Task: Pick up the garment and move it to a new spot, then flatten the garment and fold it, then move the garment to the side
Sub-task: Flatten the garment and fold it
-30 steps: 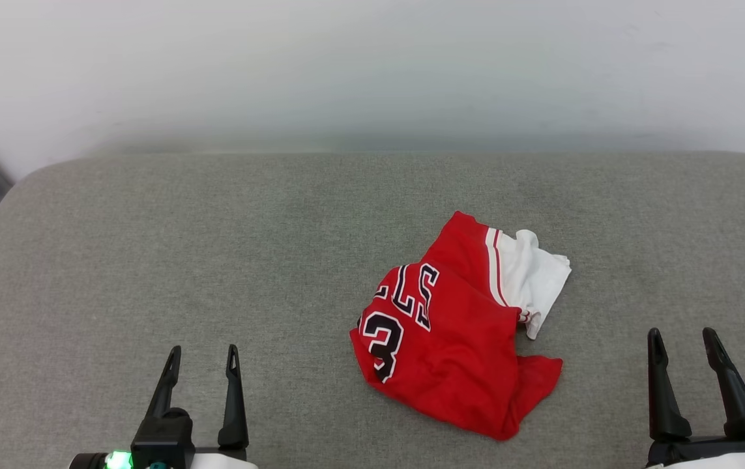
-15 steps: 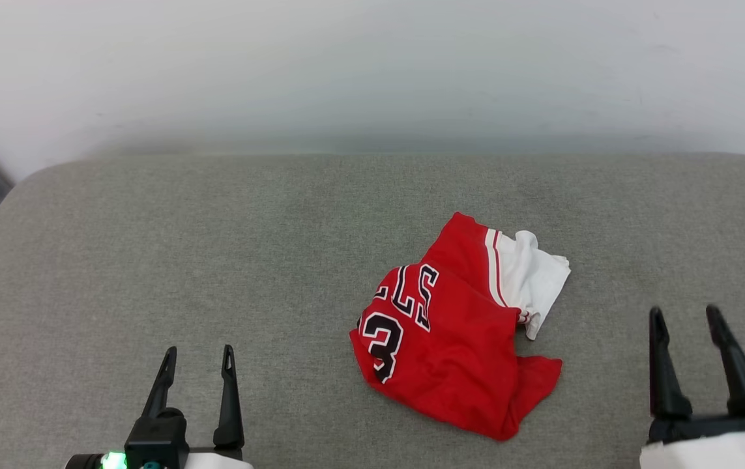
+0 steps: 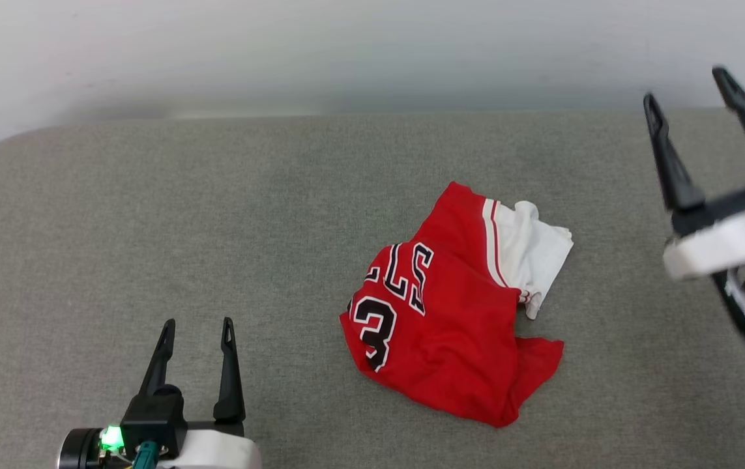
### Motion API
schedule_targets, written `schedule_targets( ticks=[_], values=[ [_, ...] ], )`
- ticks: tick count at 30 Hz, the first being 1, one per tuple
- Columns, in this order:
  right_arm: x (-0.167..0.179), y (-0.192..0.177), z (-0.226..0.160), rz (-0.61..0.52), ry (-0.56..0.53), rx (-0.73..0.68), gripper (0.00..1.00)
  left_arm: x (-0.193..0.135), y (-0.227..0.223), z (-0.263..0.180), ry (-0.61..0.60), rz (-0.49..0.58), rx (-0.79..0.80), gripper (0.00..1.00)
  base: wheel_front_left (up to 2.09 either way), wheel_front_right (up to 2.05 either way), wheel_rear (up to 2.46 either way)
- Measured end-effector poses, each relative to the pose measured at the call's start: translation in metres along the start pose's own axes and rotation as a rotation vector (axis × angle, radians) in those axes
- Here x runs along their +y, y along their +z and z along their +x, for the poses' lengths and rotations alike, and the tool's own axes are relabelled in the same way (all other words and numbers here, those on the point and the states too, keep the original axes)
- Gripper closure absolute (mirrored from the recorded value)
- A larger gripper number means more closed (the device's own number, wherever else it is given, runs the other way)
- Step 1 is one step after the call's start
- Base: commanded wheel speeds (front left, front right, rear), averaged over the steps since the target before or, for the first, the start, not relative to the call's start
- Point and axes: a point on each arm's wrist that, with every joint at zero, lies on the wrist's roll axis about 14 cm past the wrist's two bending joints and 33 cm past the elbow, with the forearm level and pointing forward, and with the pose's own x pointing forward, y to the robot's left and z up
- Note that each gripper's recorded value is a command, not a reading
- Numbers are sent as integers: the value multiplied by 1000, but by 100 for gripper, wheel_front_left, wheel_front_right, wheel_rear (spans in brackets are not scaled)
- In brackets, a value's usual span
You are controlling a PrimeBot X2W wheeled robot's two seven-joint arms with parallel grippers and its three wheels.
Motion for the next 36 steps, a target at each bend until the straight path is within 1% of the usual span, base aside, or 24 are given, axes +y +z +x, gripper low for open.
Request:
schedule_targets(
  ticks=[3, 5, 7, 10, 13, 15, 19, 22, 25, 30, 35, 36],
  values=[
    [-5, -18, 28, -29, 61, 123, 0, -1, -2, 6, 0, -1, 4, 0, 0, 0, 0],
    [1, -28, 42, -26, 118, 210, 0, -1, -3, 10, 0, 1, 5, 0, 0, 0, 0],
    [12, -52, 47, -24, 193, 364, 0, -1, -6, 14, 2, 0, 10, 0, 0, 0, 0],
    [27, -95, 34, -11, 303, 653, 0, -3, -8, 21, -1, -2, 14, 0, 0, 0, 0],
    [31, -124, 18, -56, 403, 895, 0, -4, -11, 29, 0, -3, 15, 0, 0, 0, 0],
    [32, -138, 10, -61, 449, 1024, 0, -4, -12, 35, 0, -5, 13, 0, 0, 0, 0],
    [41, -167, -7, -67, 543, 1235, 0, -5, -15, 49, 3, -9, 10, 0, 0, 0, 0],
    [50, -190, -15, -62, 586, 1334, 0, -4, -19, 57, 13, -12, 13, 0, 0, 0, 0],
    [60, -217, -24, -51, 615, 1395, 0, -1, -23, 62, 28, -17, 19, 0, 0, 0, 0],
    [84, -260, -43, 15, 651, 1452, 0, 2, -29, 69, 47, -27, 29, 0, 0, 0, 0],
    [98, -278, -49, 53, 677, 1463, 0, 9, -36, 70, 73, -20, 45, 0, 0, 0, 0],
    [99, -278, -49, 64, 674, 1455, 67, 9, -36, 70, 75, -20, 46, 0, 0, 0, 0]
  ],
)
